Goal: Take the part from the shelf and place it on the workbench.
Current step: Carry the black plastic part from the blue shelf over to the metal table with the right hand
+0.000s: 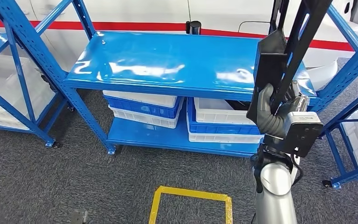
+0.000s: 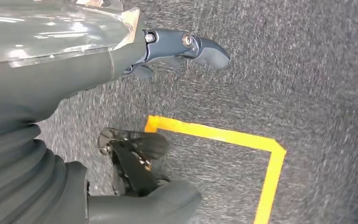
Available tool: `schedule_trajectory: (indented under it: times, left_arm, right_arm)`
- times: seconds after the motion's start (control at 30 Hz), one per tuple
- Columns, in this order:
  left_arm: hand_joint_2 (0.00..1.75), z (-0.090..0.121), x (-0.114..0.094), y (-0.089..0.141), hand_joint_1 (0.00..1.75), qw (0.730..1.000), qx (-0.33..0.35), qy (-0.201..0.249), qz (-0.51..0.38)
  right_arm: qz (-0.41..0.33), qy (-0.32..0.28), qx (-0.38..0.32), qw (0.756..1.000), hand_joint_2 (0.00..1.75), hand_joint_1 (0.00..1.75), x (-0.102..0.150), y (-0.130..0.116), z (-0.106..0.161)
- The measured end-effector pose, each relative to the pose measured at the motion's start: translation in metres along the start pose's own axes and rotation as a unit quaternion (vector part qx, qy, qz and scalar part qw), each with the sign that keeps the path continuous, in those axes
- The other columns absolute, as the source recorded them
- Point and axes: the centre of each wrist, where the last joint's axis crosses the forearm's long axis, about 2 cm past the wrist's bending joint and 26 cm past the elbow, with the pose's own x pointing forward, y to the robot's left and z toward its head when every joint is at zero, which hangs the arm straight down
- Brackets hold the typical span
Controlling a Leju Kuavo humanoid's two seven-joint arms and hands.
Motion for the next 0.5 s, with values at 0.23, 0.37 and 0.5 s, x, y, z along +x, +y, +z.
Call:
schedule_trajectory:
  times: [0.23,0.37,0.5]
  left_arm:
    - [1.75,-0.003,0.006,-0.011,0.0,0.997,-0.074,-0.01,0.001]
    - [1.75,-0.002,0.006,-0.018,0.0,0.992,-0.129,0.003,-0.006]
    - [1.75,0.0,0.004,-0.026,0.0,0.988,-0.152,0.019,-0.005]
  right_arm:
    - [-0.01,0.002,0.01,1.0,1.75,1.75,0.001,0.004,-0.004]
    - [-0.009,0.003,0.014,1.0,1.75,1.75,-0.001,0.003,-0.006]
    - [-0.005,0.007,0.014,1.0,1.75,1.75,-0.003,0.001,-0.005]
